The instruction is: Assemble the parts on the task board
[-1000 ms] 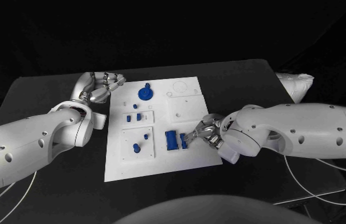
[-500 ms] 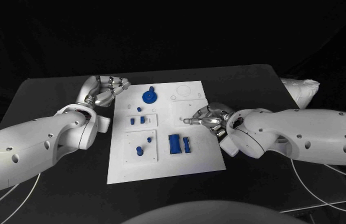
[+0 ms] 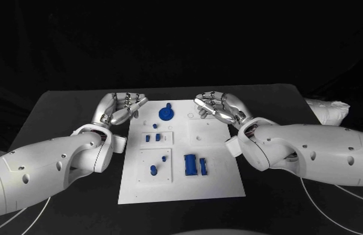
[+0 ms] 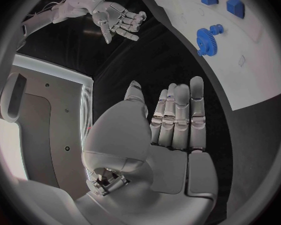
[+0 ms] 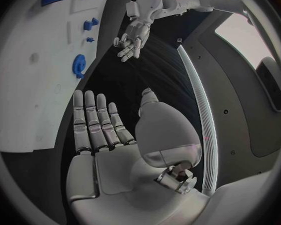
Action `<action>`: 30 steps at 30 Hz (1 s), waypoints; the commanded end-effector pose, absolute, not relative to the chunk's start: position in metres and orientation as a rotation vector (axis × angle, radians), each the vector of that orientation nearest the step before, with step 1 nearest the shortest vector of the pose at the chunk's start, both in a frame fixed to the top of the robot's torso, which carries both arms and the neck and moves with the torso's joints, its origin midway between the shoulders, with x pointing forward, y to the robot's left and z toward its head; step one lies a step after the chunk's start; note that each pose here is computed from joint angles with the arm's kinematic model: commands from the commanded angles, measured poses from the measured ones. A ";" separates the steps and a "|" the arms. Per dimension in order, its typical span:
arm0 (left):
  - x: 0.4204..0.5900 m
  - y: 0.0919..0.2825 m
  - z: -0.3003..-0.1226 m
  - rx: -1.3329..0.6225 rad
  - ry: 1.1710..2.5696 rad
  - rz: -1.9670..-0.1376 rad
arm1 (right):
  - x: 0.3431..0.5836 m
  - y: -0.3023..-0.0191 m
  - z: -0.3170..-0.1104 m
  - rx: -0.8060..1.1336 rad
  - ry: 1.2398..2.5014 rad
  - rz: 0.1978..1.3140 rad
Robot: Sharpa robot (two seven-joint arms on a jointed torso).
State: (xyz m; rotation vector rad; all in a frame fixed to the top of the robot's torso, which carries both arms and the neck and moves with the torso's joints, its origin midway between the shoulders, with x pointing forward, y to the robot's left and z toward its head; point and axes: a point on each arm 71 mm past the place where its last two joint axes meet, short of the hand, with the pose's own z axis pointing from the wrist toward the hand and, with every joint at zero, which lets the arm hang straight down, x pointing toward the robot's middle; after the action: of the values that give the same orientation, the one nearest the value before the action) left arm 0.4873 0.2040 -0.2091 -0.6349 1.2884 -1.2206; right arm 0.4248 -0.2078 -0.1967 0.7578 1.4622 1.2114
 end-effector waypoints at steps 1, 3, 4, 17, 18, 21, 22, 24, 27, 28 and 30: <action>0.482 0.202 -0.204 -0.686 1.183 -1.259 | 0.426 -0.197 -0.190 0.709 1.393 1.402; 0.480 0.199 -0.205 -0.699 1.176 -1.280 | 0.428 -0.192 -0.190 0.703 1.405 1.438; 0.479 0.198 -0.205 -0.704 1.173 -1.289 | 0.430 -0.190 -0.191 0.702 1.412 1.452; 0.474 0.196 -0.211 -0.760 1.231 -1.280 | 0.440 -0.183 -0.198 0.734 1.432 1.424; 0.474 0.196 -0.211 -0.782 1.230 -1.278 | 0.441 -0.183 -0.198 0.750 1.424 1.419; 0.472 0.195 -0.214 -0.852 1.228 -1.271 | 0.444 -0.184 -0.201 0.806 1.397 1.401; 0.471 0.195 -0.214 -0.883 1.227 -1.268 | 0.446 -0.184 -0.202 0.831 1.385 1.392; 0.469 0.194 -0.217 -0.961 1.224 -1.260 | 0.449 -0.185 -0.205 0.894 1.356 1.369; 0.465 0.193 -0.221 -1.095 1.221 -1.244 | 0.455 -0.188 -0.212 1.027 1.296 1.315; 0.465 0.193 -0.222 -1.124 1.220 -1.240 | 0.457 -0.189 -0.214 1.061 1.281 1.300; 0.463 0.193 -0.223 -1.170 1.219 -1.234 | 0.459 -0.190 -0.218 1.119 1.255 1.273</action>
State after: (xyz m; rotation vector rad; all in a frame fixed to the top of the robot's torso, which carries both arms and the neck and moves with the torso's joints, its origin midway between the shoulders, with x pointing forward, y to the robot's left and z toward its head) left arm 0.4639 0.1908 -0.2165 -1.0423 1.1931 -1.2931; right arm 0.4569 -0.1817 -0.2108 0.9909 1.2995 1.3670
